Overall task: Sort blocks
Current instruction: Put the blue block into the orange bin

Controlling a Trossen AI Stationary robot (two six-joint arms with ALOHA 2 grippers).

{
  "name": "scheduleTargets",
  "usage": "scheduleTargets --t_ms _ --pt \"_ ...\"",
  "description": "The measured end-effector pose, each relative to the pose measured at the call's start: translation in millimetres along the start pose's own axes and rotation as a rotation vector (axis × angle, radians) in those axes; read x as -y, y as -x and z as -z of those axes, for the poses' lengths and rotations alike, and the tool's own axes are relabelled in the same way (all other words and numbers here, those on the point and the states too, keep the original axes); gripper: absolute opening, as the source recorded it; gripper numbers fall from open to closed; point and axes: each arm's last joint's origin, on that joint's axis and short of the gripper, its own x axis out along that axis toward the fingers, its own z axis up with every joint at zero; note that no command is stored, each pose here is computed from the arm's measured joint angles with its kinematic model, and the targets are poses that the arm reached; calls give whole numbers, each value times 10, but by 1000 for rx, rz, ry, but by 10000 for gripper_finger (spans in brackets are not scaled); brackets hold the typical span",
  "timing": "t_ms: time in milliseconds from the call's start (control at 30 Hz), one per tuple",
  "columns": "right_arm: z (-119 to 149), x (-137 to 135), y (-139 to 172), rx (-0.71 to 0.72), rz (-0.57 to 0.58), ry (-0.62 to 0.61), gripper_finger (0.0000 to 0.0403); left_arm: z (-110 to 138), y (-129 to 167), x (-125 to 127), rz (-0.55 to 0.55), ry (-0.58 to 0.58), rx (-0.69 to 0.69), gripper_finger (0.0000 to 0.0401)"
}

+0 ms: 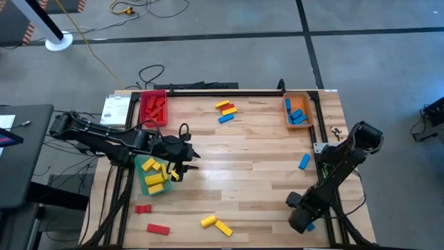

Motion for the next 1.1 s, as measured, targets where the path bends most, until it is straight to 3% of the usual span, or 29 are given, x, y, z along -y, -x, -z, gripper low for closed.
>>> scheduleTargets --t_ms 533,800,933,1100 --pt "-635 -128 359 199 -76 172 102 1 0 0 0 -5 -1 194" --pt "-665 -229 578 234 -73 248 107 4 0 0 0 -4 -4 194" --pt "-531 -259 537 223 -73 243 138 32 0 1 1 -6 -33 194" --pt "-370 -232 427 205 -51 176 209 91 -35 7 1 -4 -35 194"
